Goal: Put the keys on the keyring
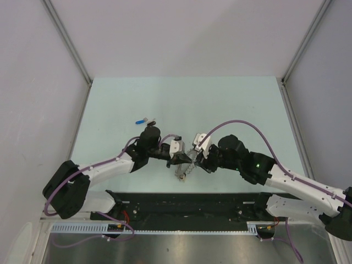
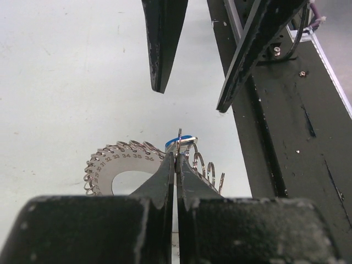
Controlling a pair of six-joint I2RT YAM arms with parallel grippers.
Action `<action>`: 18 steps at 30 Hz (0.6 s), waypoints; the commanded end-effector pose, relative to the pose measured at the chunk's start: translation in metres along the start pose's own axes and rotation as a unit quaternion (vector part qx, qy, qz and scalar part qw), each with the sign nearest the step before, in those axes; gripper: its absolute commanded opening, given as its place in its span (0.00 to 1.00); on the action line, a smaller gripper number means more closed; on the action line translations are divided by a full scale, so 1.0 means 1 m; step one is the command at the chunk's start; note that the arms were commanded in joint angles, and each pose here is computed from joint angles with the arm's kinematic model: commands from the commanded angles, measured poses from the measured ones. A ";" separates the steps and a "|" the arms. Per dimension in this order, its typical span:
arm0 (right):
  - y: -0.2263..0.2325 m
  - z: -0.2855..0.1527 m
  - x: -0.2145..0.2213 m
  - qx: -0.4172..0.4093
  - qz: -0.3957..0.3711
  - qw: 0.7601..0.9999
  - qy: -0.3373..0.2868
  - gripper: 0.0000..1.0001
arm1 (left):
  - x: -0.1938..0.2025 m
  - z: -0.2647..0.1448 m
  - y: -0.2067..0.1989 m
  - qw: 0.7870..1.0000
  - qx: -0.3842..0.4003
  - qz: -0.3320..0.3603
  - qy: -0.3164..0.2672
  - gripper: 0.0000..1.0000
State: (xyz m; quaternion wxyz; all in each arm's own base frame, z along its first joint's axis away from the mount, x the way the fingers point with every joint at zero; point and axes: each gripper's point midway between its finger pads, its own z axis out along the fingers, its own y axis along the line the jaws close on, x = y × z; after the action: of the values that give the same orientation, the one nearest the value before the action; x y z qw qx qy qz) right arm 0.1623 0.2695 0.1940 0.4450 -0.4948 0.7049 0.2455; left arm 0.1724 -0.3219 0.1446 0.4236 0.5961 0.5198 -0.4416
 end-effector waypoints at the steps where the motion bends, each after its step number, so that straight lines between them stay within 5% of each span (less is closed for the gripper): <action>1: -0.009 0.002 0.007 0.027 0.010 1.000 0.006 0.43 | -0.028 -0.005 0.007 0.999 -0.024 0.018 -0.038 0.00; 18: -0.019 0.008 0.000 0.036 -0.009 0.999 -0.011 0.39 | -0.037 -0.007 0.002 0.999 -0.015 0.015 -0.049 0.00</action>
State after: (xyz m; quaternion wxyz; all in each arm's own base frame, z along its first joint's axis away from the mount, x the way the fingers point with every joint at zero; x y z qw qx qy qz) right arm 0.1781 0.2630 0.1753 0.4448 -0.4850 0.7230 0.2101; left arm 0.1748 -0.3225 0.1606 0.4414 0.5731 0.5264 -0.4468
